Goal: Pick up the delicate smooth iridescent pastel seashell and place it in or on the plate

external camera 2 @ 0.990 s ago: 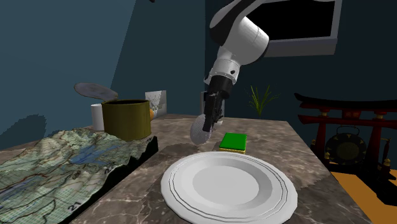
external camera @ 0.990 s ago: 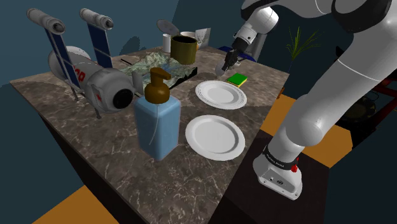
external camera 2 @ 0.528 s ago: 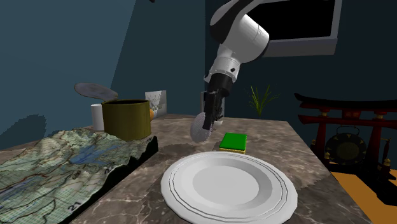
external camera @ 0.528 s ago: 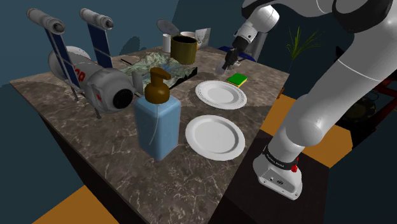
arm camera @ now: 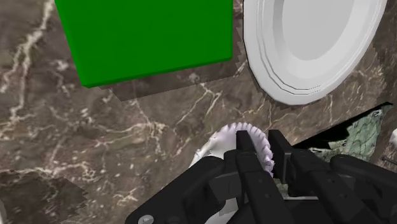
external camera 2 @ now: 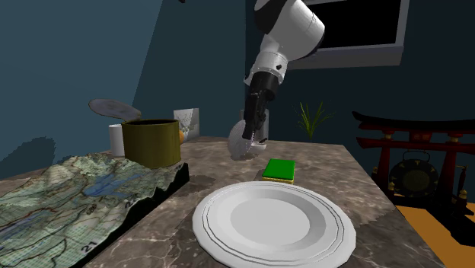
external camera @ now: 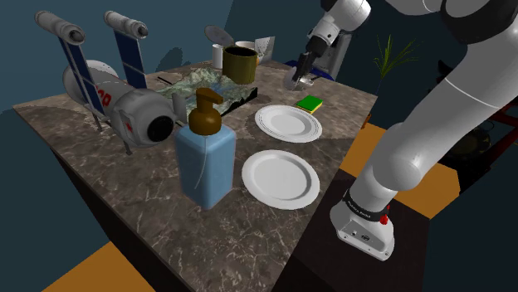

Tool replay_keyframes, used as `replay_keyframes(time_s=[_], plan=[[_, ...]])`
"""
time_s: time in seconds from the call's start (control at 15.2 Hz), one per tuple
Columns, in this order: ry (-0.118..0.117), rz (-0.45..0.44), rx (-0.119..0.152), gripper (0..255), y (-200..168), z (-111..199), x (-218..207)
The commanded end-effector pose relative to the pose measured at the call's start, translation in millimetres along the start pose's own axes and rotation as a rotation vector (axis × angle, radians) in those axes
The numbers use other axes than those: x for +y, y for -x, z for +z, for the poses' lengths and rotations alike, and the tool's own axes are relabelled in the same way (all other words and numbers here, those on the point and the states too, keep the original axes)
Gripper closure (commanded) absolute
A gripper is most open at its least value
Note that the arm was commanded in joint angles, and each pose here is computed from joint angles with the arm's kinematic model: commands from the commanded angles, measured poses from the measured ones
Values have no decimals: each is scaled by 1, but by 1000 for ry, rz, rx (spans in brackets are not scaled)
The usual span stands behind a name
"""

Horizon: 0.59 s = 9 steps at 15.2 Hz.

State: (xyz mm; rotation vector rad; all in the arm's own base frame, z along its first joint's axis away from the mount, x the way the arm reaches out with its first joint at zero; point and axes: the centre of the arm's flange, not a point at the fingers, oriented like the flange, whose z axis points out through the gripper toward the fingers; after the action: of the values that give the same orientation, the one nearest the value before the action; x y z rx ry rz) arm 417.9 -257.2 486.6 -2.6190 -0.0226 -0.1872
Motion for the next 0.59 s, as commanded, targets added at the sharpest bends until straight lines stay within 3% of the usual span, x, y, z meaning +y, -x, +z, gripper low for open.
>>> replay_keyframes(time_s=[0.0, 0.4, 0.53], plan=[[0, 0, 0, 255, -1, -9, -5], [0, 0, 0, 255, -5, -36, -20], [0, 0, 0, 255, 10, -29, -41]])
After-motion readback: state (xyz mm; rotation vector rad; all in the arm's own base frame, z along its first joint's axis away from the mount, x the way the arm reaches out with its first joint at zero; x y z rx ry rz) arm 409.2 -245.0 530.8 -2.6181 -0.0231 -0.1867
